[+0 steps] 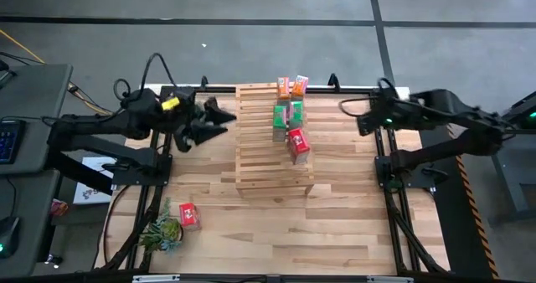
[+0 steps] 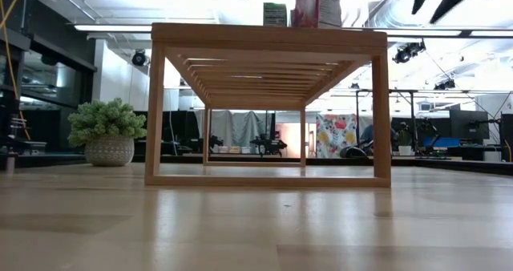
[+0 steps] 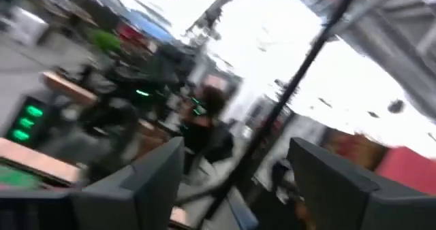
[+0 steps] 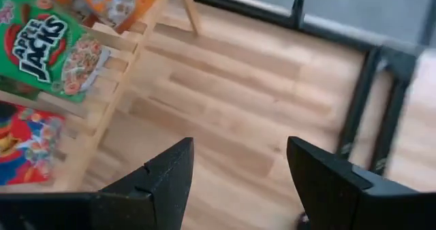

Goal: Stack cereal on shelf
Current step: Put the red cereal box on the shelf aligned with the other red cereal box

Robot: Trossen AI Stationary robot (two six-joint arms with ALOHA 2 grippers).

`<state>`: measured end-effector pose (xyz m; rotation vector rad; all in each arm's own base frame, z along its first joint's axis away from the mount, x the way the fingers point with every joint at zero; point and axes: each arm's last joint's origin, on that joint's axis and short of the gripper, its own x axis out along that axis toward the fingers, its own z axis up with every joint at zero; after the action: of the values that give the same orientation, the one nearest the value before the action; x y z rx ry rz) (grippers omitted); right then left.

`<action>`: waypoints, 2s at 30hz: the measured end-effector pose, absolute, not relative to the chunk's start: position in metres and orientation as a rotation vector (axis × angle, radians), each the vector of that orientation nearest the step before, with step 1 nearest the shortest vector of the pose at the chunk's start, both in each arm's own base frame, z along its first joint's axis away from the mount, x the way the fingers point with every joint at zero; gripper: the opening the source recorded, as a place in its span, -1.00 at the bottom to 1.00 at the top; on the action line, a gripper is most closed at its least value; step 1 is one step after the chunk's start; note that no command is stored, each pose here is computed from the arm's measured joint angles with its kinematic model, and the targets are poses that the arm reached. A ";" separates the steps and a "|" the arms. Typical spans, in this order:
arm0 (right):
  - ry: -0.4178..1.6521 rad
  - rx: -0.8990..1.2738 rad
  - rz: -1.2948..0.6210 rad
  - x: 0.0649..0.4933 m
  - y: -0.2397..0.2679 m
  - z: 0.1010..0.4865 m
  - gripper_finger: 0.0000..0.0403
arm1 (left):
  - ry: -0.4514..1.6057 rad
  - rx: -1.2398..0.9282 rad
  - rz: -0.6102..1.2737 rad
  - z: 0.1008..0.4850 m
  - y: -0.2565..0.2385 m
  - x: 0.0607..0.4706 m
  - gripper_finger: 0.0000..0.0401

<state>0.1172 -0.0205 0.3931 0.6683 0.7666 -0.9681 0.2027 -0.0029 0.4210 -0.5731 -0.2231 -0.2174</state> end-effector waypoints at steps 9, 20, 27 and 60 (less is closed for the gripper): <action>0.529 0.826 -0.834 0.080 -0.015 0.364 0.14 | 0.499 -0.439 -0.224 0.451 -0.063 0.222 0.42; 0.528 0.774 -0.793 0.082 -0.015 0.363 0.14 | 1.336 0.166 -0.478 0.383 -0.159 0.196 0.42; 0.504 0.767 -0.843 0.084 -0.017 0.363 0.14 | 1.340 0.555 -0.716 0.331 -0.191 0.181 0.42; 0.499 0.769 -0.923 0.096 -0.019 0.360 0.14 | 1.079 0.888 -0.943 0.236 -0.155 0.160 0.42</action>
<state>0.0958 -0.0187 0.3595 0.7691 0.4985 -0.9234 0.1604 -0.1551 0.2365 0.8885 1.0794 -0.9433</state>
